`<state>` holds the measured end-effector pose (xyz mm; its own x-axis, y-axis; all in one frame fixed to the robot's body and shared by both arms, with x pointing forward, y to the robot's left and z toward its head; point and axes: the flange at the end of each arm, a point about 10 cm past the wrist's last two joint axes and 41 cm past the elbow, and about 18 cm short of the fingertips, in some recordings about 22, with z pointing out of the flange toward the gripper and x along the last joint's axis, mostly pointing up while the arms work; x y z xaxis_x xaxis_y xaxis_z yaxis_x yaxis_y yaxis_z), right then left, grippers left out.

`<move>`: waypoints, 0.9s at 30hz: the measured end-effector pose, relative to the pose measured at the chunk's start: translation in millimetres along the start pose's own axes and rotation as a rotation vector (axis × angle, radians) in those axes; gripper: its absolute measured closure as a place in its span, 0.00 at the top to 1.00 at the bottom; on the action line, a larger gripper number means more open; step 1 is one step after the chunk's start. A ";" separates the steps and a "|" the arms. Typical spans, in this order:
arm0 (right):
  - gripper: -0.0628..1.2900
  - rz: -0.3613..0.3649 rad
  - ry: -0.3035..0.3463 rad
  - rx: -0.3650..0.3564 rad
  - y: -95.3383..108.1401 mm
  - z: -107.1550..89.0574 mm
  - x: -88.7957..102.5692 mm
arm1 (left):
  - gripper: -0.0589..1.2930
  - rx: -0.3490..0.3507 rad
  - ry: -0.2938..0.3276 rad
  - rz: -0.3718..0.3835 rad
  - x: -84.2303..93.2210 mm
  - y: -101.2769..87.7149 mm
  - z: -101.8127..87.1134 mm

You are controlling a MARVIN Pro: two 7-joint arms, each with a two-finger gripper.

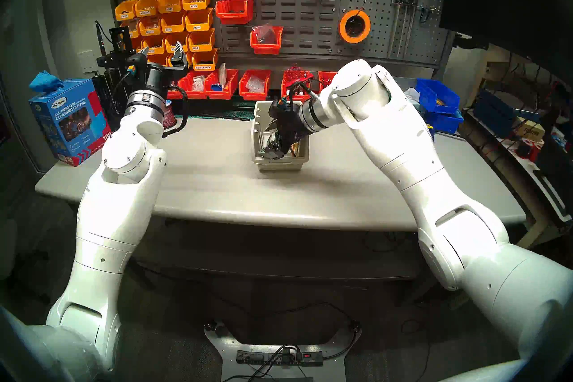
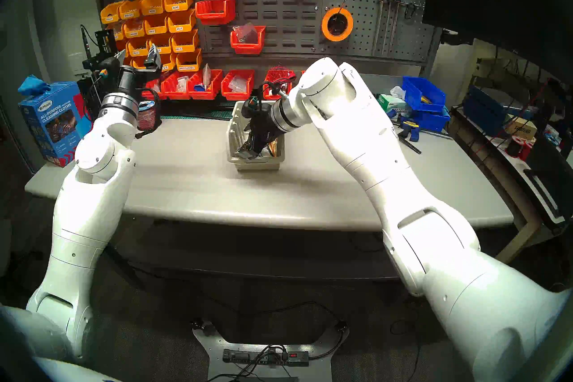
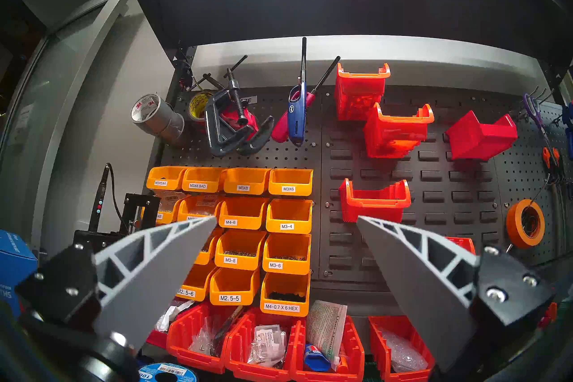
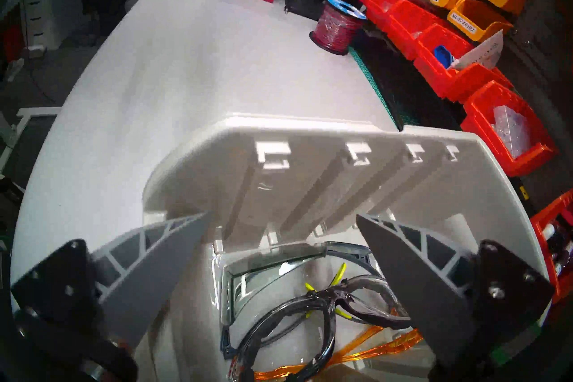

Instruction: Take out tools from the storage box

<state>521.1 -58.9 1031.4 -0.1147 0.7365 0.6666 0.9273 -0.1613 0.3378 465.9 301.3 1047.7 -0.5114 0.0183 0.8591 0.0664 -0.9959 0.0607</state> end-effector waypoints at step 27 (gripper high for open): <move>0.97 -0.065 -0.140 -0.102 4.0 -18.3 -1.1 | 0.96 0.000 0.000 0.000 0.0 0.0 0.0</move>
<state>518.5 -72.3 1044.1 -0.1160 0.8309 0.5442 0.8778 -0.1705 0.4476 465.9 301.3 1047.7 -0.5115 0.0182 0.8591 0.0664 -0.9959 0.0607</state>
